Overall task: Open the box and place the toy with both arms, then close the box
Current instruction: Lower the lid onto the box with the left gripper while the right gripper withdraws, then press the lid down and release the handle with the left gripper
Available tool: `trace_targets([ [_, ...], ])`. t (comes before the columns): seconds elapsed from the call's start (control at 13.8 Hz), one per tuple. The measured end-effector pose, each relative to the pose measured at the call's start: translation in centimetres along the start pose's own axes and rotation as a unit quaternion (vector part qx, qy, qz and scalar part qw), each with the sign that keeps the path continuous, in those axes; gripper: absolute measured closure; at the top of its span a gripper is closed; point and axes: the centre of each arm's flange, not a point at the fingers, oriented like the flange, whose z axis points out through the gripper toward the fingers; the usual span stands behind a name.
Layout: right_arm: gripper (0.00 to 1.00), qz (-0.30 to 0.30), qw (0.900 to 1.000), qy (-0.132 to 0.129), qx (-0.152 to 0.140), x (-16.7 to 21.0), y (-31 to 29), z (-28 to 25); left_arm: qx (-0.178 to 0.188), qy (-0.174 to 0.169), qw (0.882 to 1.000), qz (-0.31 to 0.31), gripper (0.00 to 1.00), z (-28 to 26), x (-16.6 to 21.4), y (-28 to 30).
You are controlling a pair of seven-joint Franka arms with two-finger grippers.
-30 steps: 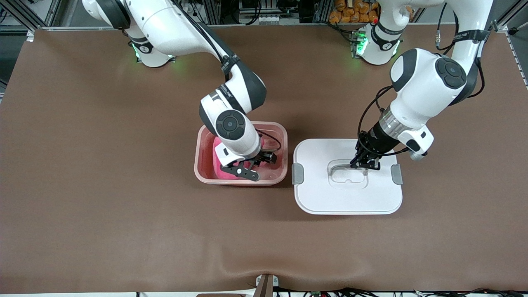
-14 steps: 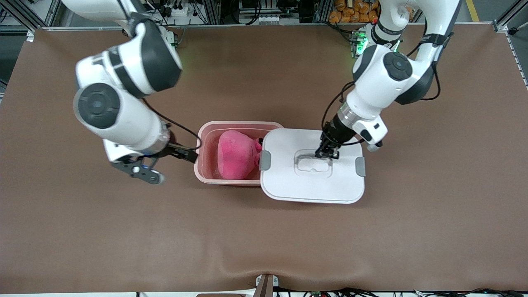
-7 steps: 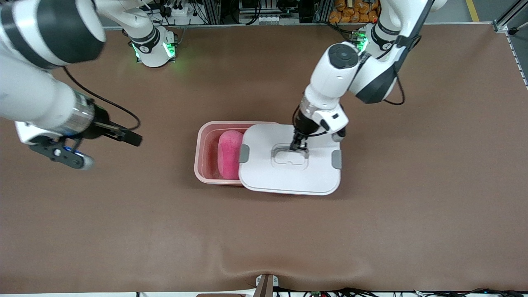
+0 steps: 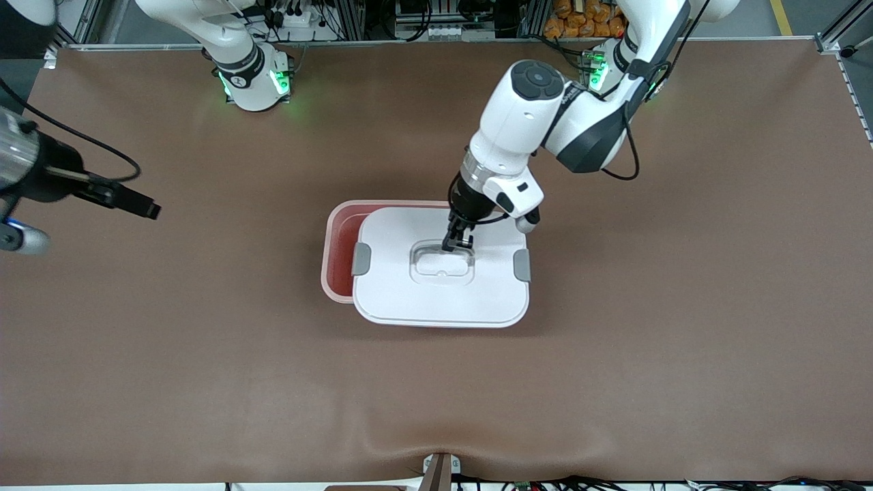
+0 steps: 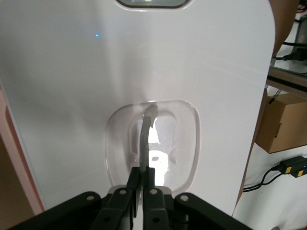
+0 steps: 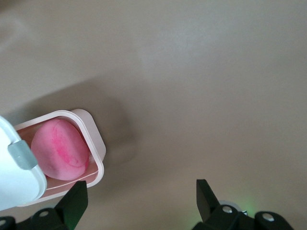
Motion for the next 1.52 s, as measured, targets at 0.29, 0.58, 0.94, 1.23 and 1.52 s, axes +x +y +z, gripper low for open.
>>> trace_targets([
  [0.29,0.00,-0.019,1.000,-0.001,0.004,-0.8,4.8,-2.5,0.019,0.005,1.000,0.020,0.94,3.2,-3.1,-2.3],
  [0.58,0.00,-0.053,0.998,-0.020,0.004,-0.2,8.9,-2.5,0.022,0.016,0.999,0.035,0.94,4.4,-3.8,-3.1],
  [0.94,0.00,-0.065,0.998,-0.025,0.006,0.6,11.0,-2.2,0.022,0.024,0.997,0.066,0.94,5.9,-5.7,-4.9],
  [1.23,0.00,-0.070,0.997,-0.013,0.005,0.1,10.5,-2.6,0.022,0.022,0.998,0.050,0.94,7.3,-6.1,-4.2],
  [1.52,0.00,-0.074,0.997,0.025,0.015,-2.1,10.8,-1.8,0.026,0.025,0.999,0.026,0.94,8.1,-6.4,-4.9],
])
